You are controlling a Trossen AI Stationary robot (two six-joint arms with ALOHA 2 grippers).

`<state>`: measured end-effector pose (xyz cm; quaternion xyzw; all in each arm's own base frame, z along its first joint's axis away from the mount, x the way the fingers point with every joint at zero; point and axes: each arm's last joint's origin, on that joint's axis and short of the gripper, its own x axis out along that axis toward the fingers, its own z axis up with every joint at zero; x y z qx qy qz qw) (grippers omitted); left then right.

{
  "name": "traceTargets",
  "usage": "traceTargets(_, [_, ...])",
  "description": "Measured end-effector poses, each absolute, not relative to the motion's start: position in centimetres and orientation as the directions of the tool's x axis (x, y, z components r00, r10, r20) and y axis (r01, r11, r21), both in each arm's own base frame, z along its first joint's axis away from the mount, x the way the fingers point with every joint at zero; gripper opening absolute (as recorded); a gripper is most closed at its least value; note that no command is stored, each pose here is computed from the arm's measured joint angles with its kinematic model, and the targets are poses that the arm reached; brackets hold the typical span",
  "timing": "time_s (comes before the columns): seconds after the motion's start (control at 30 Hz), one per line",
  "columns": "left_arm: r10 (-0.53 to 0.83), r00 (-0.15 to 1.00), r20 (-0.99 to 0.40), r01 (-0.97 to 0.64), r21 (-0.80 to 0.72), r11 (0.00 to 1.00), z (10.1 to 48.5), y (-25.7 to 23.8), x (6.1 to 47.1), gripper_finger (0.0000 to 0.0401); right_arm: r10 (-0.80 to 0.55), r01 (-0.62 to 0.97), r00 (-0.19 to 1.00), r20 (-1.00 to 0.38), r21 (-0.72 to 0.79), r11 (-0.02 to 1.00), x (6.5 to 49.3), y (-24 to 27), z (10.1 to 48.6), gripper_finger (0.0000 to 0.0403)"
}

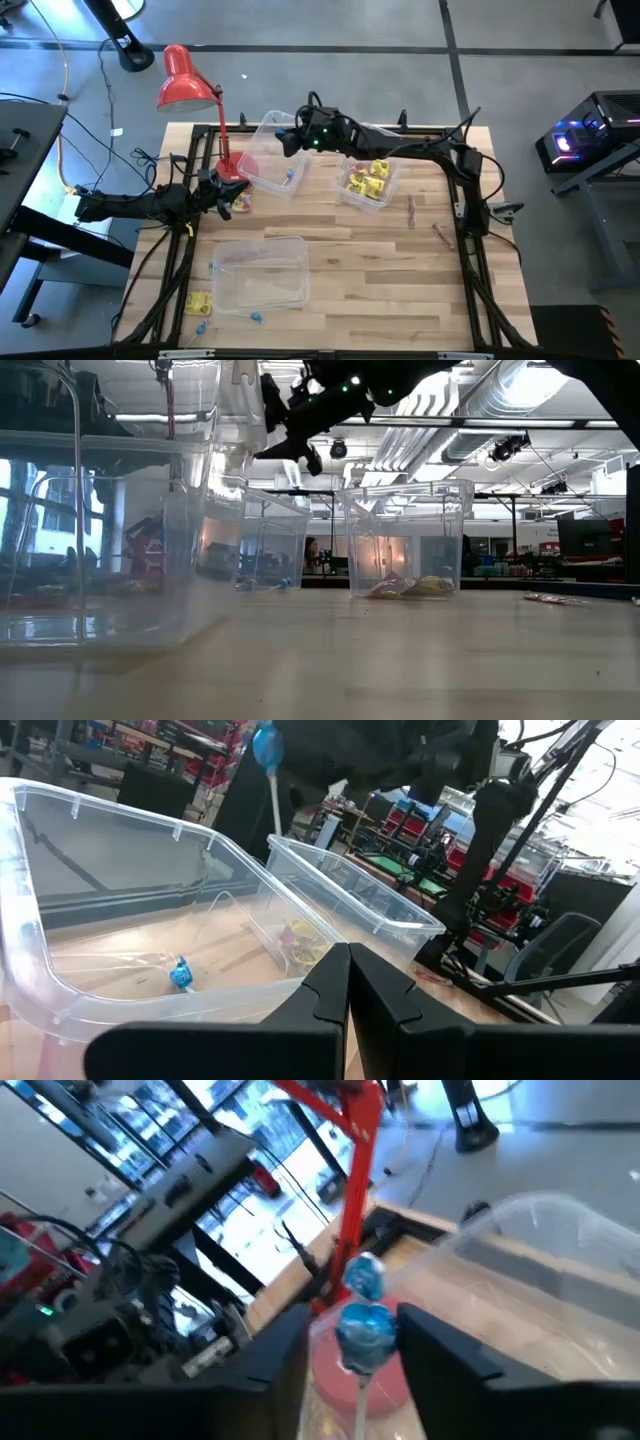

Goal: Sort candy
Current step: Put the blue lollipop into the top left transparent bin, then adjust the top right transparent bin

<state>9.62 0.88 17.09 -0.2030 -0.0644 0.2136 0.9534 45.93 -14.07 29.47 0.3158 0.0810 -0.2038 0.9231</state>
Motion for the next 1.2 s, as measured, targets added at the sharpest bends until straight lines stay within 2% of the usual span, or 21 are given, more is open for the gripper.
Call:
traceTargets(0.13, [0.433, 0.9, 0.036, -0.381, -0.415, 0.826, 17.1, 0.9, 9.6, 0.0, -0.297, 0.413, 0.91, -0.29, 0.559, 0.719, 45.9, -14.0, 29.4, 0.0204])
traceTargets(0.23, [0.434, 0.9, 0.036, -0.381, -0.415, 0.826, 17.1, 0.9, 9.6, 0.0, -0.257, 0.385, 0.92, -0.295, 0.569, 0.727, 45.9, -14.1, 29.8, 0.022])
traceTargets(0.5, [0.433, 0.901, 0.036, -0.381, -0.415, 0.826, 17.1, 0.9, 9.6, 0.0, -0.206, 0.362, 0.925, -0.32, 0.576, 0.732, 45.8, -13.5, 30.0, 0.0224])
traceTargets(0.7, [0.433, 0.9, 0.036, -0.381, -0.415, 0.826, 17.1, 0.9, 9.6, 0.0, -0.121, 0.268, 0.946, -0.301, 0.516, 0.814, 45.3, -11.4, 31.9, 0.0224])
traceTargets(0.8, [0.433, 0.901, 0.036, -0.381, -0.415, 0.827, 17.1, 0.9, 9.6, 0.0, -0.105, 0.272, 0.927, -0.361, 0.451, 0.85, 44.5, -9.6, 32.7, 0.0225])
traceTargets(0.9, [0.433, 0.901, 0.036, -0.381, -0.415, 0.827, 17.1, 0.9, 9.6, 0.0, -0.154, 0.346, 0.869, -0.47, 0.356, 0.868, 43.5, -7.8, 32.7, 0.0221])
traceTargets(1.0, [0.433, 0.9, 0.036, -0.381, -0.415, 0.826, 17.1, 0.9, 9.6, 0.0, -0.213, 0.424, 0.787, -0.578, 0.257, 0.868, 42.6, -6.4, 32.2, 0.0202])
traceTargets(1.07, [0.433, 0.901, 0.036, -0.381, -0.415, 0.826, 17.1, 0.9, 9.6, 0.0, -0.252, 0.473, 0.719, -0.648, 0.189, 0.86, 41.7, -5.7, 31.9, 0.0173])
traceTargets(1.2, [0.433, 0.901, 0.036, -0.381, -0.415, 0.826, 17.1, 0.9, 9.6, 0.0, -0.306, 0.539, 0.578, -0.757, 0.072, 0.839, 40.3, -4.9, 31.1, 0.0072])
